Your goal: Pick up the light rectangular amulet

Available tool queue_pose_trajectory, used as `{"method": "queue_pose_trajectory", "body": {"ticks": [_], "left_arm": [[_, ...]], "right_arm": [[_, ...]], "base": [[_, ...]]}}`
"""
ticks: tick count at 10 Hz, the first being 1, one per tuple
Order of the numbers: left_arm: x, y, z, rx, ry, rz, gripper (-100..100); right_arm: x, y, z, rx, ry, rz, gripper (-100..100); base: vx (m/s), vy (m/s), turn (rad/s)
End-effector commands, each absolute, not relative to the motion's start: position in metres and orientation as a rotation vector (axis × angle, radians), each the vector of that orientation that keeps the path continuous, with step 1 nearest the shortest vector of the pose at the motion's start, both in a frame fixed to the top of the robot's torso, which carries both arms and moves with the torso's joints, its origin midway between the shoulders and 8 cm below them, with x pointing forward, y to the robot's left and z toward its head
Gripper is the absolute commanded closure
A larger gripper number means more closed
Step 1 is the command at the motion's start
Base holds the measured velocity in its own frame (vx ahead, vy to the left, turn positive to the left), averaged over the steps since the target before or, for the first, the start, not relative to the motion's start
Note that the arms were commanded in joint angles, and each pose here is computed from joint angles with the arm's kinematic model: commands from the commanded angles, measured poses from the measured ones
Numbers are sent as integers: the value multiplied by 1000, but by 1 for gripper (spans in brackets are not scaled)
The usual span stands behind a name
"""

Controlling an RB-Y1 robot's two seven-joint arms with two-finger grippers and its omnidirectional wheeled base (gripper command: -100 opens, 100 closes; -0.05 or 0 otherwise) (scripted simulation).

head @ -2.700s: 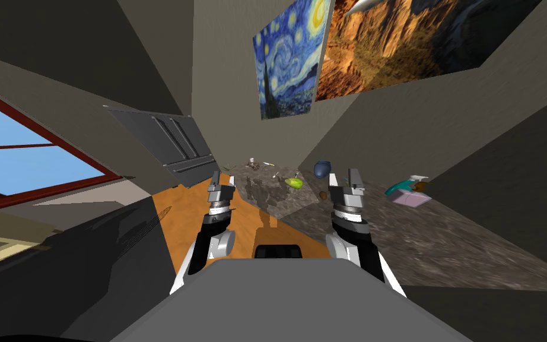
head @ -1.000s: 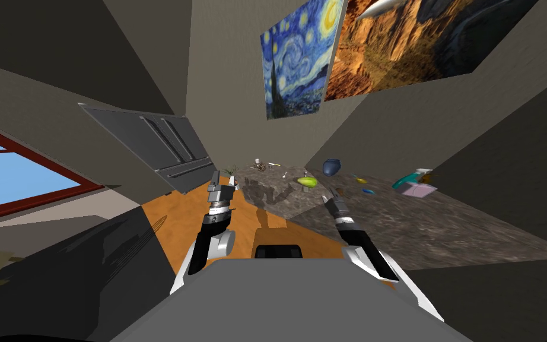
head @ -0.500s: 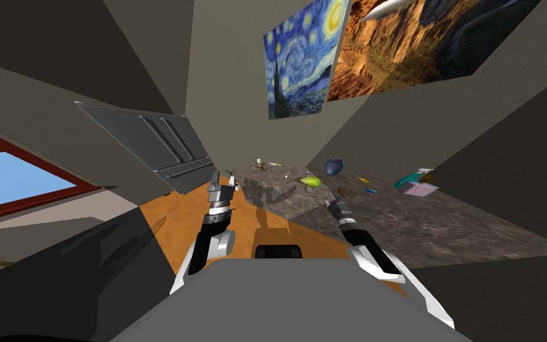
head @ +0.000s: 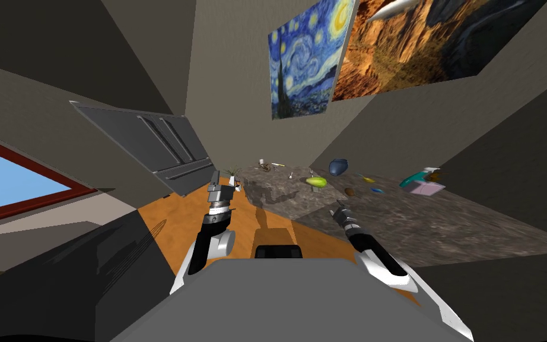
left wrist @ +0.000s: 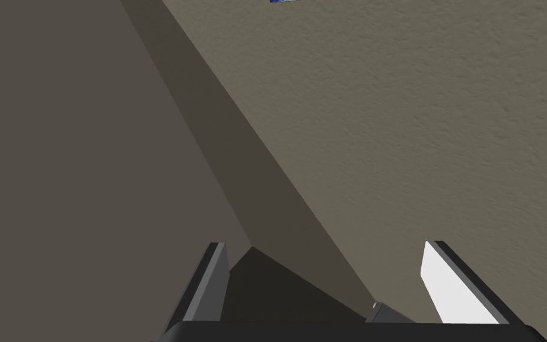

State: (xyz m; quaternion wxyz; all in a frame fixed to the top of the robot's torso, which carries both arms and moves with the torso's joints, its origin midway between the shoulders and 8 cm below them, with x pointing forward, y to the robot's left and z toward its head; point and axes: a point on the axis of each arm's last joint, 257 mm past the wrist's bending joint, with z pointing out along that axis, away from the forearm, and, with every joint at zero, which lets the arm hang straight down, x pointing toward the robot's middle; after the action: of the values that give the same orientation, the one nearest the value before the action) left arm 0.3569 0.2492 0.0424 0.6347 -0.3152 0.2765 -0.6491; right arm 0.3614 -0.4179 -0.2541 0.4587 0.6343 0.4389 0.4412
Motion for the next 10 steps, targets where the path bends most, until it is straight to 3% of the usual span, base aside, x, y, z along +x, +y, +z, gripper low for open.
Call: {"method": "queue_pose_trajectory", "body": {"ticks": [1, 10], "left_arm": [[357, 249, 42, -720, 632, -1484, 0], [357, 249, 42, -720, 632, -1484, 0]], "right_arm": [[358, -423, -266, 1608, 1084, 1064, -100], [288, -513, -360, 2103, 910, 829, -100]], "base": [[10, 41, 3], [35, 110, -1]]}}
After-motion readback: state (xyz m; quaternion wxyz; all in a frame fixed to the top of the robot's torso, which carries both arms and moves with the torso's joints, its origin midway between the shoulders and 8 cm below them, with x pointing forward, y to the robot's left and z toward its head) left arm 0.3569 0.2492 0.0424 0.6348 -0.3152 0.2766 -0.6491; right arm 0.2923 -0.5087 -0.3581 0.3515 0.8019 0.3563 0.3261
